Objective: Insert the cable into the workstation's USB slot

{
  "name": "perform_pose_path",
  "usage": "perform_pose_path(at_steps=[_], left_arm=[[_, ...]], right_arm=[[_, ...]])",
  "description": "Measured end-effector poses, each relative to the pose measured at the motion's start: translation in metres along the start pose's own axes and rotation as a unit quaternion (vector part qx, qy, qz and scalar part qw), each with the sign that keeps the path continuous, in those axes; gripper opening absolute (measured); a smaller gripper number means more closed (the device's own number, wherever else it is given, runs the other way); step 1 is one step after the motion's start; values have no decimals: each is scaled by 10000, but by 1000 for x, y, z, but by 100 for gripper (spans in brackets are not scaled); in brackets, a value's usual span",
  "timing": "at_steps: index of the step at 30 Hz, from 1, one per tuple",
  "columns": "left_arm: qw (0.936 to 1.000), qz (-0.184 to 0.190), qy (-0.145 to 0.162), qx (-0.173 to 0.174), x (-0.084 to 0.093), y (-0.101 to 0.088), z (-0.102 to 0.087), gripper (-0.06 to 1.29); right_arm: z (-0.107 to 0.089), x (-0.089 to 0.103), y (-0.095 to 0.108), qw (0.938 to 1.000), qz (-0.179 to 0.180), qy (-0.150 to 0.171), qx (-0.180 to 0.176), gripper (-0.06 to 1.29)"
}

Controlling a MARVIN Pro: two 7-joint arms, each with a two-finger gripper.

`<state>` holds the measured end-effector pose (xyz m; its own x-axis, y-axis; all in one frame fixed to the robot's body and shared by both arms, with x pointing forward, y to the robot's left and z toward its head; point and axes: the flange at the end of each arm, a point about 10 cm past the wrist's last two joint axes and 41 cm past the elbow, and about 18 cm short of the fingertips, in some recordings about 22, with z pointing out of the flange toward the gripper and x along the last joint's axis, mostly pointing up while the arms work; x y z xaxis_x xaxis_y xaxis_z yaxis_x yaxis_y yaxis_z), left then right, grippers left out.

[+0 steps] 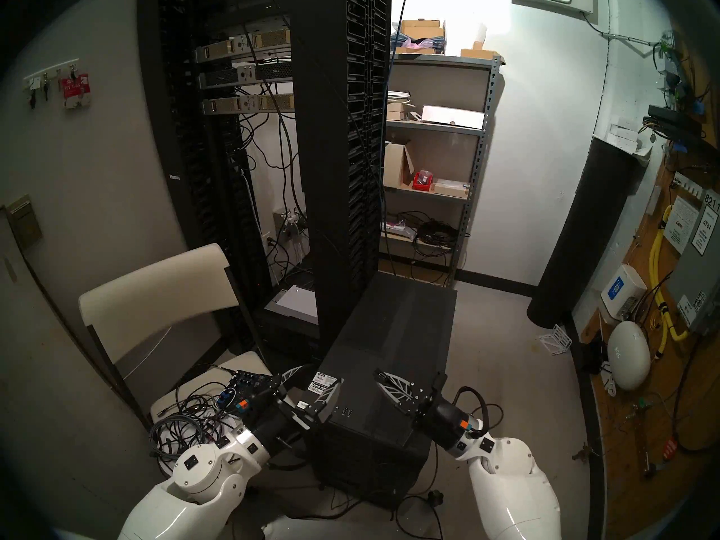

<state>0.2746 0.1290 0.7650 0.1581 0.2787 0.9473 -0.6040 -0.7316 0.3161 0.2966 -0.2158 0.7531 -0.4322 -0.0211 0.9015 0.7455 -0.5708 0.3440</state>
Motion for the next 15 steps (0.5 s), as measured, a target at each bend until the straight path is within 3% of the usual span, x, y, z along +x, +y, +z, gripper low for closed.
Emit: perform_pose_path(at_steps=[11,15], left_arm=[[10000,-11,-45,-53,3,2,0,126],[9998,160,-141,-4,0,4,-3,126]], right_arm=[[-3,4,-5,9997,22,102,218,-2],[0,6,-6,9992,154,142,335,-2]])
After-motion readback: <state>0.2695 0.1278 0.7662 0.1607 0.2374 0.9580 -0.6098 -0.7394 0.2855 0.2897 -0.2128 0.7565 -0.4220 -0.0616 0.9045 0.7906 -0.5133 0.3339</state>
